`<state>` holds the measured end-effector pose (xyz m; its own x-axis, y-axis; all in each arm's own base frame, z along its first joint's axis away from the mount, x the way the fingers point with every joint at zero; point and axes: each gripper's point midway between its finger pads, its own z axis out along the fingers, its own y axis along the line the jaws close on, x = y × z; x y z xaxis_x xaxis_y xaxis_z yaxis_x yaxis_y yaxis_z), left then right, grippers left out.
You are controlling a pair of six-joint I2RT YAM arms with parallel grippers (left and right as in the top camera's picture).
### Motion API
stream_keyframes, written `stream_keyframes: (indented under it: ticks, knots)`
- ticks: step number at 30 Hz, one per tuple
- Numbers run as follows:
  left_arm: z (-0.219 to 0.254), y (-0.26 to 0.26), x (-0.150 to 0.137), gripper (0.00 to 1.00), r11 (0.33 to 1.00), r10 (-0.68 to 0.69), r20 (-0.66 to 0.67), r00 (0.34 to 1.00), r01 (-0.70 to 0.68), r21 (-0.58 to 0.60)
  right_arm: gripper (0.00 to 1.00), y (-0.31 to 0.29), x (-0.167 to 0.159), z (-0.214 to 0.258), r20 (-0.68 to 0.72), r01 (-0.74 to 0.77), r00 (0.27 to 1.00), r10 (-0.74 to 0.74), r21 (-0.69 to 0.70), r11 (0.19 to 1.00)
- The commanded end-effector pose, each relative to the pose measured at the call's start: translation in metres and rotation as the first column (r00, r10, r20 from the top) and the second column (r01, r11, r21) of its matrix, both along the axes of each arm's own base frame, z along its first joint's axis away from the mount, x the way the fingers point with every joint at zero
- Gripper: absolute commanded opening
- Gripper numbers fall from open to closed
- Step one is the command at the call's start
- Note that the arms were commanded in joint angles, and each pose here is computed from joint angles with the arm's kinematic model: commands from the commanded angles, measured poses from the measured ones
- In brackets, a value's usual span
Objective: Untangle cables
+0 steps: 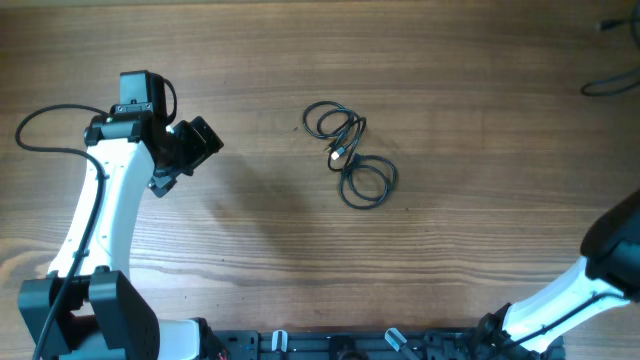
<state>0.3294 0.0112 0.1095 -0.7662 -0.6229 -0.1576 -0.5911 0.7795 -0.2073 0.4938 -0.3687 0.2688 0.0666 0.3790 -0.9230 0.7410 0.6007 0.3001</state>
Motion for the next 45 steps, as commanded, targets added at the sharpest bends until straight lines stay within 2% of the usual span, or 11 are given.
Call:
stream_keyframes:
  ticks: [1, 7, 11, 17, 21, 26, 29, 32, 36, 40, 45]
  knots:
    - [-0.001, -0.004, -0.002, 1.0, 1.0, 0.002, -0.004, 1.0, -0.002, -0.013, 1.0, -0.012, 0.011, -0.068, -0.121, 0.009, 0.993, -0.005, 0.029, 1.0]
    - [-0.001, -0.004, -0.002, 1.0, 1.0, 0.002, -0.004, 1.0, -0.002, -0.013, 1.0, 0.001, -0.006, -0.129, -0.285, 0.036, 0.958, 0.017, 0.181, 0.983]
    - [-0.001, -0.004, -0.002, 1.0, 1.0, 0.002, -0.004, 1.0, -0.002, -0.013, 1.0, 0.041, -0.004, -0.159, -0.309, -0.096, 0.925, 0.22, 0.371, 0.924]
    - [-0.001, -0.004, -0.002, 1.0, 1.0, 0.002, -0.004, 1.0, -0.002, -0.013, 1.0, 0.081, -0.009, -0.066, -0.102, -0.227, 0.948, 0.302, 0.451, 0.863]
    - [-0.001, -0.004, -0.002, 1.0, 1.0, 0.002, -0.004, 1.0, -0.002, -0.013, 1.0, 0.134, -0.036, -0.09, -0.144, -0.185, 0.917, 0.373, 0.674, 0.715]
    - [-0.001, -0.004, -0.002, 1.0, 1.0, 0.002, -0.004, 1.0, -0.002, -0.013, 1.0, 0.273, -0.001, -0.065, -0.035, -0.561, 0.64, 0.768, 0.662, 0.497]
    - [-0.001, -0.004, -0.002, 1.0, 1.0, 0.002, -0.004, 1.0, -0.002, -0.013, 1.0, 0.397, -0.011, -0.06, -0.008, -0.714, 0.315, 0.949, 0.657, 0.243]
    - [-0.001, -0.004, -0.002, 1.0, 1.0, 0.002, -0.004, 1.0, -0.002, -0.013, 1.0, 0.466, -0.043, -0.076, -0.057, -0.689, 0.122, 0.991, 0.714, 0.126]
    - [-0.001, -0.004, -0.002, 1.0, 1.0, 0.002, -0.004, 1.0, -0.002, -0.013, 0.96, 0.523, -0.105, -0.113, -0.157, -0.54, -0.045, 0.987, 0.834, 0.108]
    - [-0.001, -0.004, -0.002, 1.0, 1.0, 0.002, -0.004, 1.0, -0.002, -0.013, 0.85, 0.545, -0.131, -0.149, -0.253, -0.507, -0.117, 0.96, 0.847, 0.161]
    - [-0.001, -0.004, -0.002, 1.0, 1.0, 0.002, -0.004, 1.0, -0.002, -0.013, 0.64, 0.545, -0.135, -0.193, -0.344, -0.475, -0.019, 0.939, 0.829, 0.294]
